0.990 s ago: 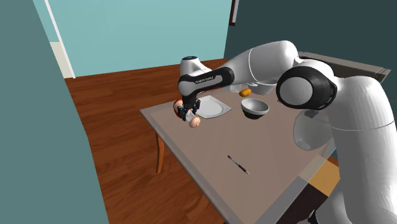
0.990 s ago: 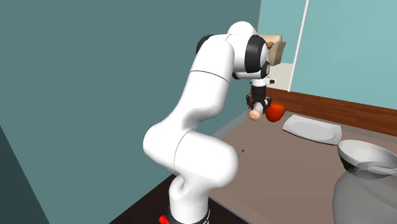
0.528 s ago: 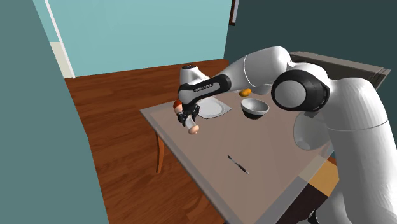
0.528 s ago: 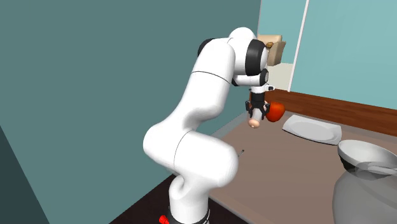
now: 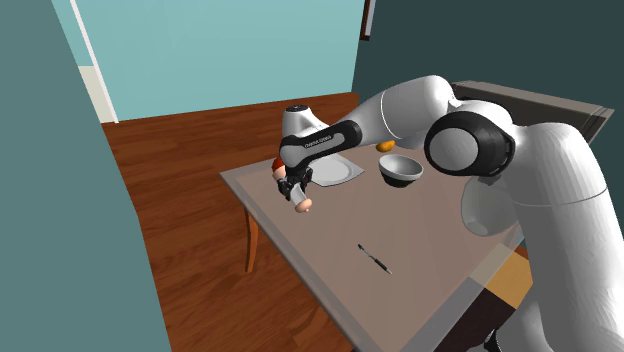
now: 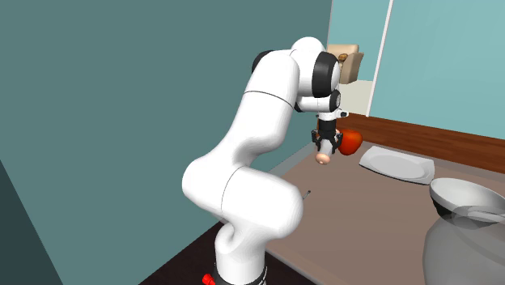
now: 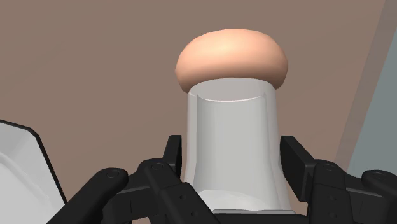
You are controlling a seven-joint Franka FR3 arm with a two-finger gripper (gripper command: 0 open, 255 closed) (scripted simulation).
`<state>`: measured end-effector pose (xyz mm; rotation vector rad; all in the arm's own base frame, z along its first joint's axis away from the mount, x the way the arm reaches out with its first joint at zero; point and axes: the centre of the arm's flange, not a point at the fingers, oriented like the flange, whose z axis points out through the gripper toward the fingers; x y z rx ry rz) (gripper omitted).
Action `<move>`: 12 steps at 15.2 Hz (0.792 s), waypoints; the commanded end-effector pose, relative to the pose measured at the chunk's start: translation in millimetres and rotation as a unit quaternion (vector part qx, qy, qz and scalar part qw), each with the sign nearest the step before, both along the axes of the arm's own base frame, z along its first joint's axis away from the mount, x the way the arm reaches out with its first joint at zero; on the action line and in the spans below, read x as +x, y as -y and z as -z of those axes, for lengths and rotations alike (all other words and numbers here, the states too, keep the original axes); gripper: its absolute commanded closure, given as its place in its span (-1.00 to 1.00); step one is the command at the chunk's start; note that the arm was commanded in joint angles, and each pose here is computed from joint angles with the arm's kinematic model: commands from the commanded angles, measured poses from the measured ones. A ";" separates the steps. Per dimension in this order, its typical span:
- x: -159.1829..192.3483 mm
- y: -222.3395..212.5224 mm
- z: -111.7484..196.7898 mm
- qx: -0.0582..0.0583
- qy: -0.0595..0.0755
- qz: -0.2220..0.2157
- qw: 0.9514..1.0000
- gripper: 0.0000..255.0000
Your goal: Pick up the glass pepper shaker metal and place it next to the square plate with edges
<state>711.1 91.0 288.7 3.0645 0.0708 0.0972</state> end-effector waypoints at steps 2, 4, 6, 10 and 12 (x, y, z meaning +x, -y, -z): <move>-0.5 2.3 5.4 -0.002 -0.005 0.001 1.000 1.00; 0.0 2.7 5.5 -0.002 -0.005 0.001 1.000 -1.00; 0.0 1.9 5.7 -0.002 -0.005 0.001 1.000 -1.00; -1.9 0.3 -20.8 -0.002 -0.005 0.001 1.000 -1.00; -3.2 -1.5 -44.3 -0.002 -0.005 0.001 1.000 -1.00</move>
